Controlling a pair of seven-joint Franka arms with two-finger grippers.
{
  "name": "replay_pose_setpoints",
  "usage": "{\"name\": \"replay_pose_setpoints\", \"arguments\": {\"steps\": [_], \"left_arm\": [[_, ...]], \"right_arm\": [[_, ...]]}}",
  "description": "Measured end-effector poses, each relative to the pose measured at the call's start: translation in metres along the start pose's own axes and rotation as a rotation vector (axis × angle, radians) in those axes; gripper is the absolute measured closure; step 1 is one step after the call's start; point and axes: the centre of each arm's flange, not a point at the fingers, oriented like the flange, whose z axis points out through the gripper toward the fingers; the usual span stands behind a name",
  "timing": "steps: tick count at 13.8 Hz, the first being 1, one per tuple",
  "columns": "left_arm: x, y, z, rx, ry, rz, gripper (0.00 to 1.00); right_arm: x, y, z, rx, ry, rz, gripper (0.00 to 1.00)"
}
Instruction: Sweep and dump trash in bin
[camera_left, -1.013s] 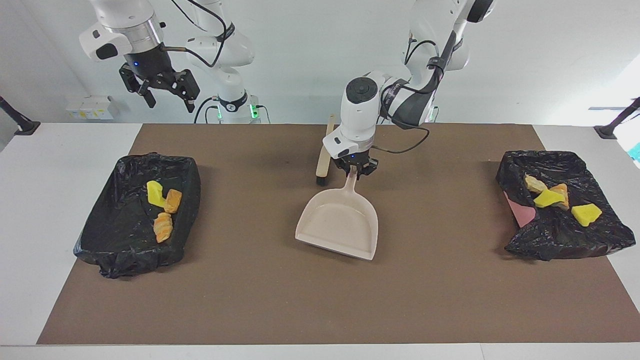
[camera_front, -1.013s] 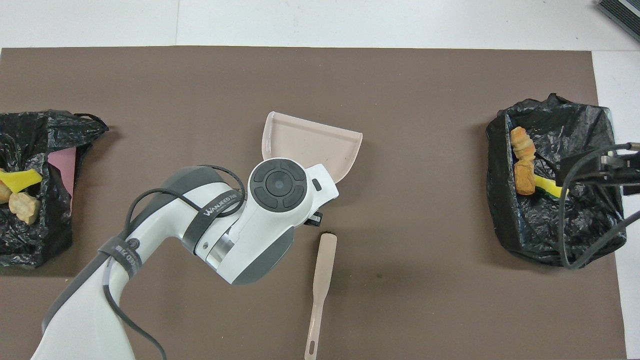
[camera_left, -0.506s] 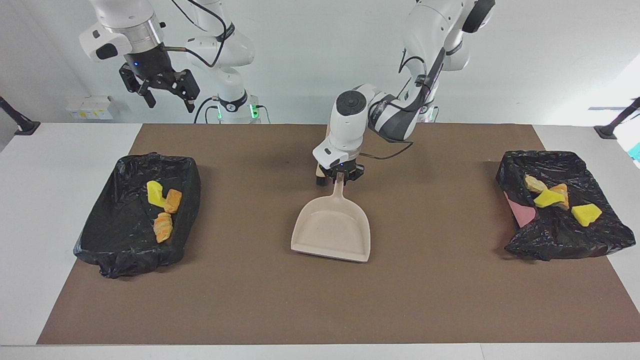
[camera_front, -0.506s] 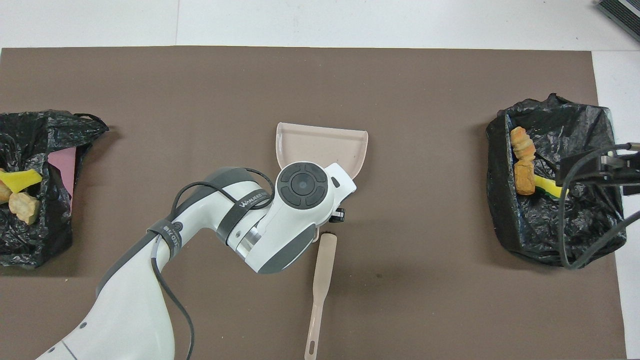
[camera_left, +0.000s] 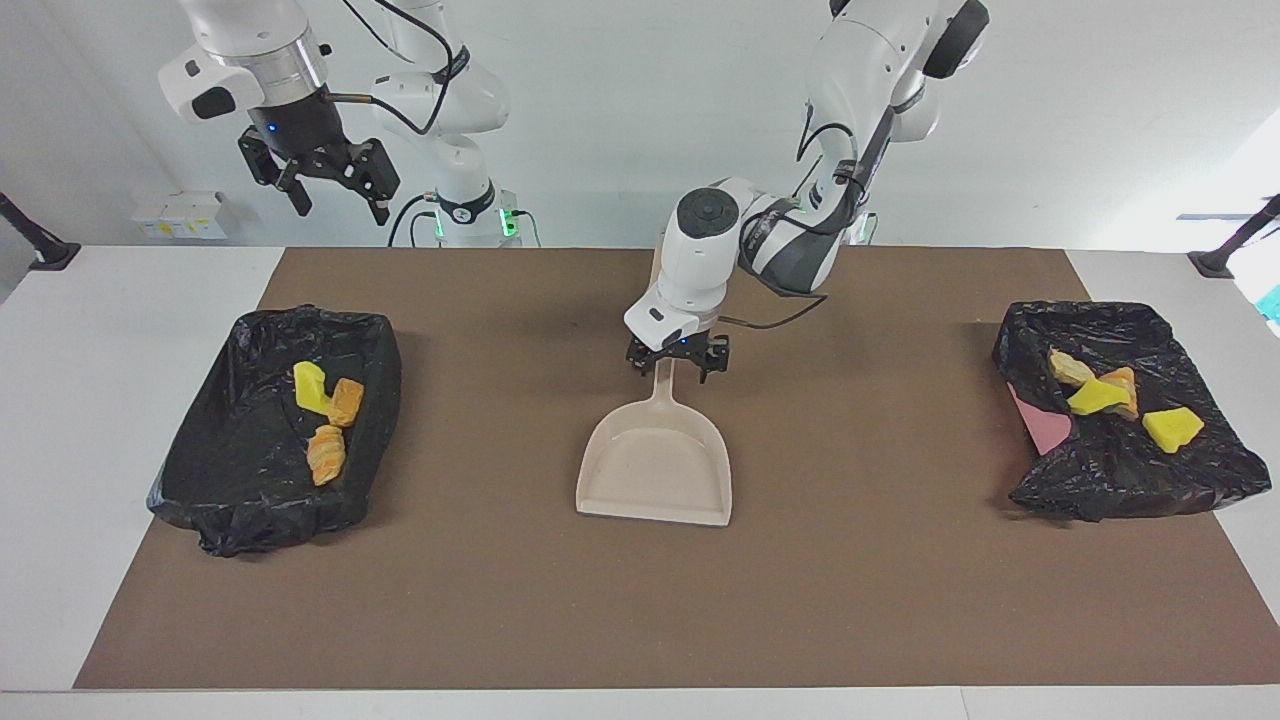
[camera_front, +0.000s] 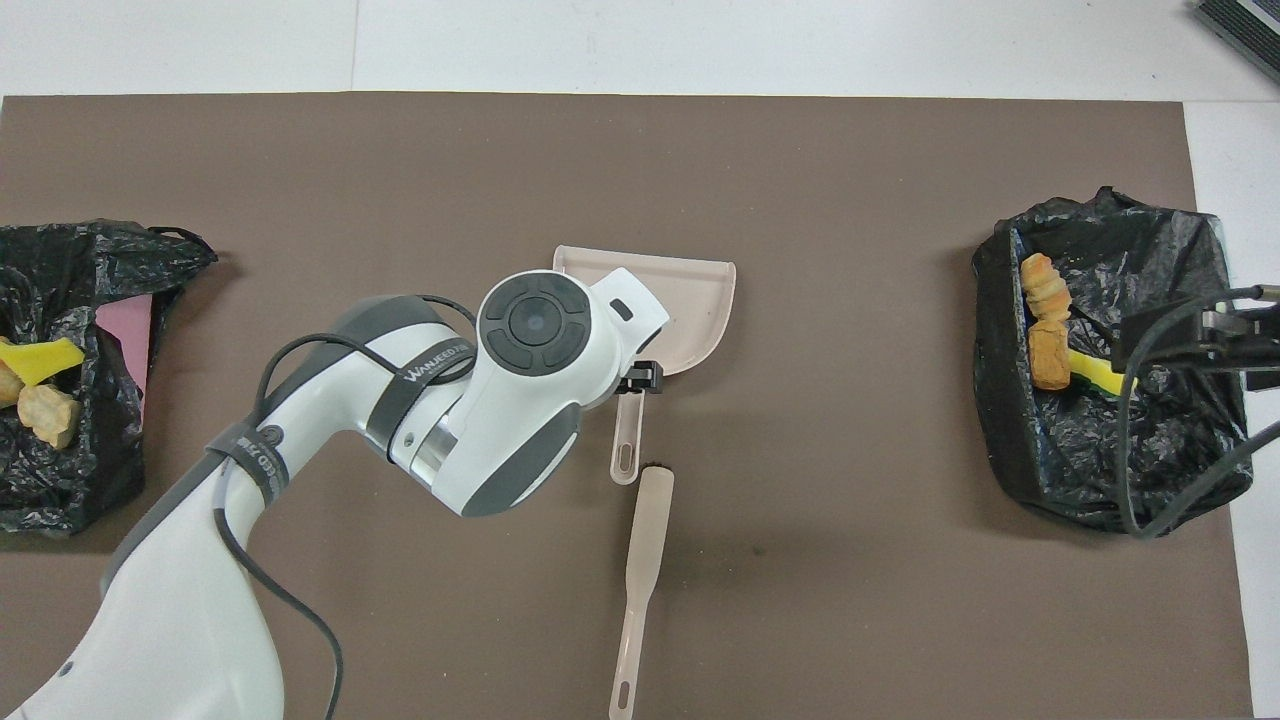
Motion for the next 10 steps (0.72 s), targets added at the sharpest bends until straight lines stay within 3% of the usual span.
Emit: {"name": "replay_pose_setpoints", "arguments": {"steps": [4, 10], "left_arm": [[0.029, -0.058, -0.015, 0.035, 0.042, -0.041, 0.0], [0.065, -0.169, -0.067, 0.115, 0.124, 0.166, 0.0]], "right_arm": [[0.0, 0.0, 0.0, 0.0, 0.0, 0.0, 0.0], [0.0, 0.0, 0.0, 0.0, 0.0, 0.0, 0.0]]}}
